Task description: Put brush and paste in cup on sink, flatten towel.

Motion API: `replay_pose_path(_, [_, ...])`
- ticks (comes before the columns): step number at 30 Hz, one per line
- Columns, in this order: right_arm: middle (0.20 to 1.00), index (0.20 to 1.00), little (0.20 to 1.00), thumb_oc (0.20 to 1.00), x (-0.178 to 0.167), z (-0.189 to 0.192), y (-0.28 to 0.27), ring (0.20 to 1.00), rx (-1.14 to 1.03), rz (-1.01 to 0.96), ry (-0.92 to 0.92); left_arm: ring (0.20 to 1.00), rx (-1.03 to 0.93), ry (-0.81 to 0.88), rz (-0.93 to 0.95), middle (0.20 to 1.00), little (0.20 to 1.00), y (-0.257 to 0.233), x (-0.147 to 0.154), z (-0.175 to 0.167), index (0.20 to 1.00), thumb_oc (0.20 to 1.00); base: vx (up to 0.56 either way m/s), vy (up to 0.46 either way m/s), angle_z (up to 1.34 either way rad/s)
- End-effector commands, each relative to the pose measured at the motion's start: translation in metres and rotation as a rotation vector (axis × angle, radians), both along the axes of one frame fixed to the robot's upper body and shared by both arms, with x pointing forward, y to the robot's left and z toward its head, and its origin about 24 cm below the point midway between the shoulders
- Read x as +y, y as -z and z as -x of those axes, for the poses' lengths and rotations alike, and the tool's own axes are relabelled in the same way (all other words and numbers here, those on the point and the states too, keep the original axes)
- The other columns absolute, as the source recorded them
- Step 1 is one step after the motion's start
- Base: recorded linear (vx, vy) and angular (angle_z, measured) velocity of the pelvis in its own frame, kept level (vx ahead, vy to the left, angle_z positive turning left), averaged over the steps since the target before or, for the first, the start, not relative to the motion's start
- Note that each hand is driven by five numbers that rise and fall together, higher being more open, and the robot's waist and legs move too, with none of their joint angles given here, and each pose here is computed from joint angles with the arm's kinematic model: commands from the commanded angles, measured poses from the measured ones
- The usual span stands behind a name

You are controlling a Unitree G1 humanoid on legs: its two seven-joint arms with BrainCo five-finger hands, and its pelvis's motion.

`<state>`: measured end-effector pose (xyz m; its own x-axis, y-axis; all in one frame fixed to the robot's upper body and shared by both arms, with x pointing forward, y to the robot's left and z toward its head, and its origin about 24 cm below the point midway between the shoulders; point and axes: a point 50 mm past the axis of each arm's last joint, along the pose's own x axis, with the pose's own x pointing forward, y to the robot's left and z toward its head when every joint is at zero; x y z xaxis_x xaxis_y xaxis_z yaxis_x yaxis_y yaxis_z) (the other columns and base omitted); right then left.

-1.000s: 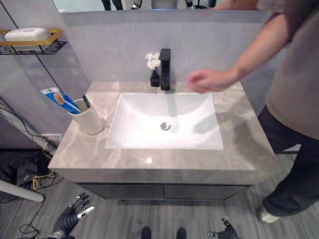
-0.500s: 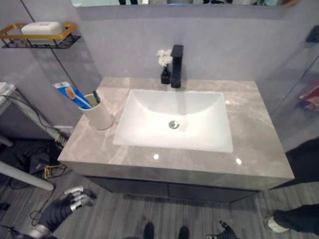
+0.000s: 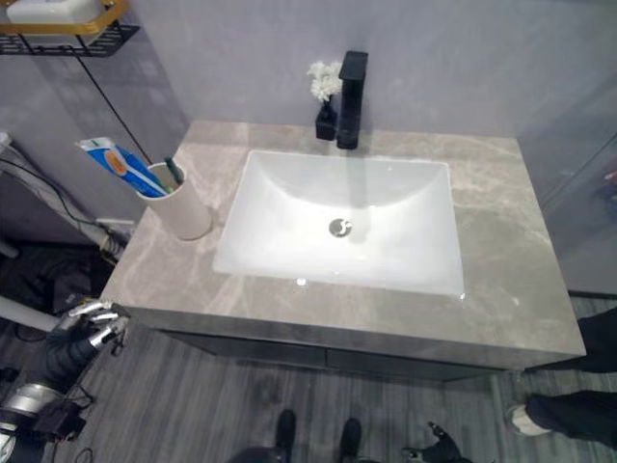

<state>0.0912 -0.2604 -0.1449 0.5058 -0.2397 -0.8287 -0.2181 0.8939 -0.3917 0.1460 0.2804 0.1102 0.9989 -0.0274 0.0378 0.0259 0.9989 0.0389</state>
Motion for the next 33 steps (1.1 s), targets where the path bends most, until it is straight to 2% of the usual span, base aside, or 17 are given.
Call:
replay_pose_path(1, [1.0, 1.0, 1.0, 1.0, -0.005, -0.013, -0.006, 1.0, -0.05, 0.002, -0.006, 0.2, -0.144, -0.072, 0.013, 0.2, 0.2, -0.017, 0.006, 0.002, 0.2, 0.2, 0.05, 0.027, -0.12])
replay_pose_path(20, [1.0, 1.0, 1.0, 1.0, -0.002, -0.048, -0.02, 1.0, -0.177, -0.01, 0.0, 0.2, -0.202, -0.189, -0.031, 0.2, 0.2, -0.015, 0.023, -0.028, 0.2, 0.2, 0.01, 0.004, -0.01])
replay_pose_path(33, [1.0, 1.0, 1.0, 1.0, 0.005, -0.061, -0.024, 1.0, -0.214, -0.032, -0.014, 0.2, -0.302, -0.145, -0.079, 0.2, 0.2, -0.04, 0.017, -0.057, 0.2, 0.2, 0.01, 0.008, -0.06])
